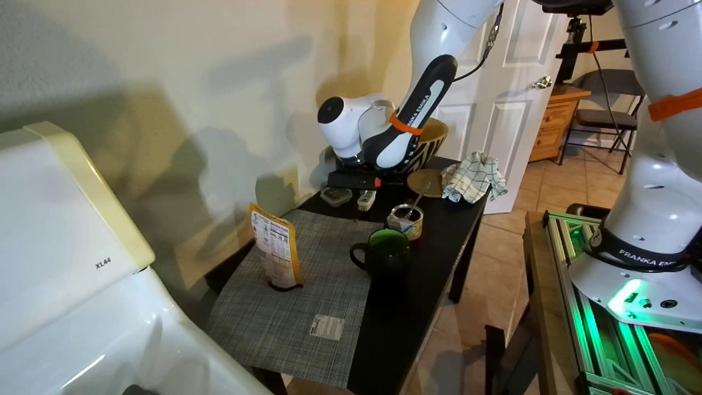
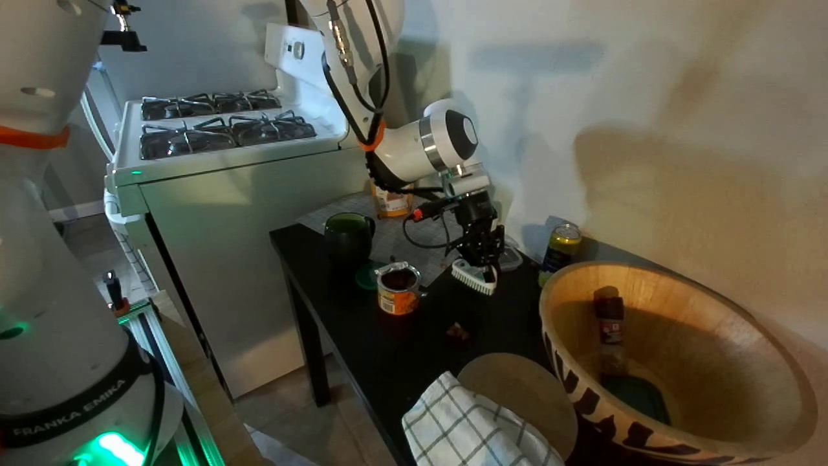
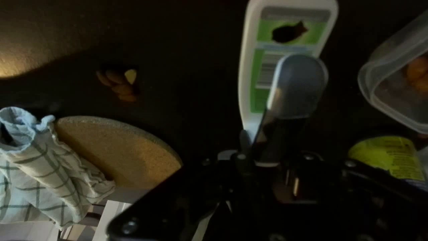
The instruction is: Use the brush to sweep the contents on the table
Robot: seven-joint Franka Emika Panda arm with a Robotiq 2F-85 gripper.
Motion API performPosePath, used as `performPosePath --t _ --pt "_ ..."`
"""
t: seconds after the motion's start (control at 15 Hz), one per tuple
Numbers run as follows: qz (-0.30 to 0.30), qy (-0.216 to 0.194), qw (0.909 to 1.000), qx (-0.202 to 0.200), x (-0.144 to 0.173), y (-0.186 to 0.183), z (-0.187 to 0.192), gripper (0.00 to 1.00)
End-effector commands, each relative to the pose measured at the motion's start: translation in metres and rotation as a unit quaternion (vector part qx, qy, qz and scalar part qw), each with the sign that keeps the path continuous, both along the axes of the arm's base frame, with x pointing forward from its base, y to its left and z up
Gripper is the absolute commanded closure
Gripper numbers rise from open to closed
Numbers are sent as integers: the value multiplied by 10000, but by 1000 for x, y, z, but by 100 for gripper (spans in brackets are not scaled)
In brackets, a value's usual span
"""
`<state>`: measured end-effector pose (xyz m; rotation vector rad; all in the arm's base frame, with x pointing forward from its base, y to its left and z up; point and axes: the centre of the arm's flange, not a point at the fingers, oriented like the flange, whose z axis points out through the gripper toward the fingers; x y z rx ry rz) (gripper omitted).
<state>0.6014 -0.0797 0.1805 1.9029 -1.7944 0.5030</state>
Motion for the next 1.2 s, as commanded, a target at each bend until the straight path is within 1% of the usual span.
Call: performPosePath --t 0.0,0.07,0.13,0.2,0.27,0.33,0.47,0.53,0.6,0.67,0.73,0.87,1.0,1.07,1.13 --pt "-109 -308 9994 147 1 -1 -21 94" --pt "-91 -346 9991 215 2 -1 -23 94" --pt "-76 -347 9991 232 2 -1 -22 51" --pt "-36 -361 9991 235 -1 0 -20 49" --pt "-14 -353 9991 217 -5 1 -17 43" --pt "15 -314 9993 206 -12 3 -12 35" --pt "143 -251 9993 216 -30 5 0 22" --pt "202 -279 9992 199 -41 6 6 13" --pt "370 -408 9984 149 -54 7 15 7" --pt "585 -585 9966 2 -64 6 23 1" --pt "812 -796 9933 -216 -76 5 32 0" --pt "1255 -929 9859 -604 -96 -1 48 0" --pt "1651 -1179 9752 -882 -112 -7 62 0" --pt "1466 -711 9838 -750 -65 -9 54 0" --pt "1509 -726 9825 -821 -68 -10 63 0"
